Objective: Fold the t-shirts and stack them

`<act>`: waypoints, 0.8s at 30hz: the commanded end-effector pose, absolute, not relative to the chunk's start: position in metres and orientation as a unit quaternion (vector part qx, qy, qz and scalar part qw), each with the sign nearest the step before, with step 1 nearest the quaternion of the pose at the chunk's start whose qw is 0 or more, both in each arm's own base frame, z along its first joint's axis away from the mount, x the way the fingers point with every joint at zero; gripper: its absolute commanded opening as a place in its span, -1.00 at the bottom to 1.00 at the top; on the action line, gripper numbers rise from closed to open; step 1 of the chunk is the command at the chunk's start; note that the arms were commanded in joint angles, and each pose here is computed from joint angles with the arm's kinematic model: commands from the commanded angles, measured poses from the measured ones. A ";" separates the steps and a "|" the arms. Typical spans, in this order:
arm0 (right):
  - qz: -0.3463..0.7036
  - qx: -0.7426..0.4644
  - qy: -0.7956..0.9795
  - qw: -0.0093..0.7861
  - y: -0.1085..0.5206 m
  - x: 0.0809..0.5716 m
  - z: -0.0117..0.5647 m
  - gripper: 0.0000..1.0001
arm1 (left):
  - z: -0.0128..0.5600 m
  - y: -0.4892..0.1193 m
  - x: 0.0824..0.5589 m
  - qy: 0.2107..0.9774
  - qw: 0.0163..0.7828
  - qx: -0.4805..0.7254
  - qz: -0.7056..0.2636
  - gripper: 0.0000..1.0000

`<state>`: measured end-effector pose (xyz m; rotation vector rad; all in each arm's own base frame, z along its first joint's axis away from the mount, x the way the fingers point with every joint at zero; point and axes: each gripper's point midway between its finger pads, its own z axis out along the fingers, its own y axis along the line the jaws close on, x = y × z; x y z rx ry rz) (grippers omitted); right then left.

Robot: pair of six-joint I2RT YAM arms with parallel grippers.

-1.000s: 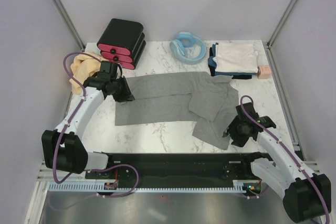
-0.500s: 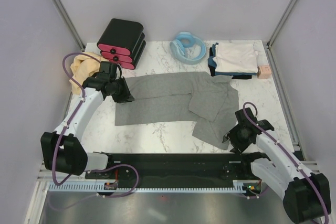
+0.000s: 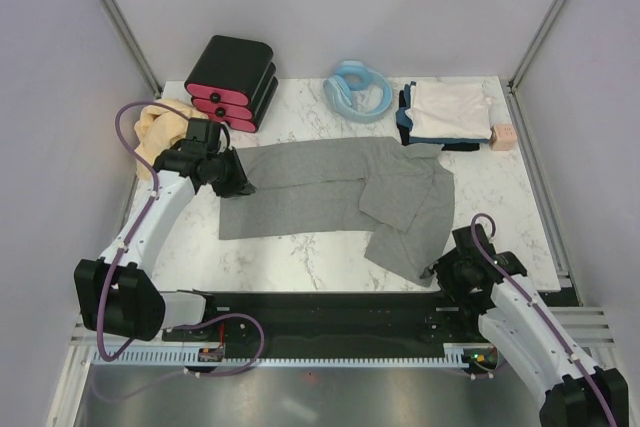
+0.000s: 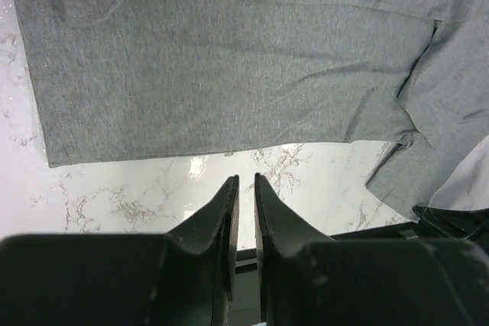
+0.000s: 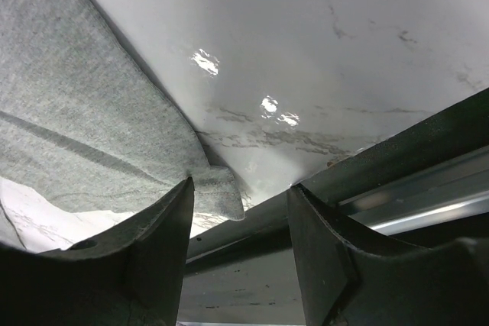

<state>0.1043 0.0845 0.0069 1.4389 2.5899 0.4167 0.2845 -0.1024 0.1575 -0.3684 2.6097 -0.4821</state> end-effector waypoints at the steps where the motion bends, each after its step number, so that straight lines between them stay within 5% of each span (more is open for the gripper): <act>1: 0.167 0.479 0.857 0.096 0.091 0.123 0.019 0.19 | 0.160 -0.103 0.282 0.948 0.233 -0.127 -0.176 -0.60; 24: 0.169 0.437 0.881 0.067 0.104 0.137 0.027 0.19 | 0.154 -0.104 0.283 0.949 0.224 -0.132 -0.175 -0.60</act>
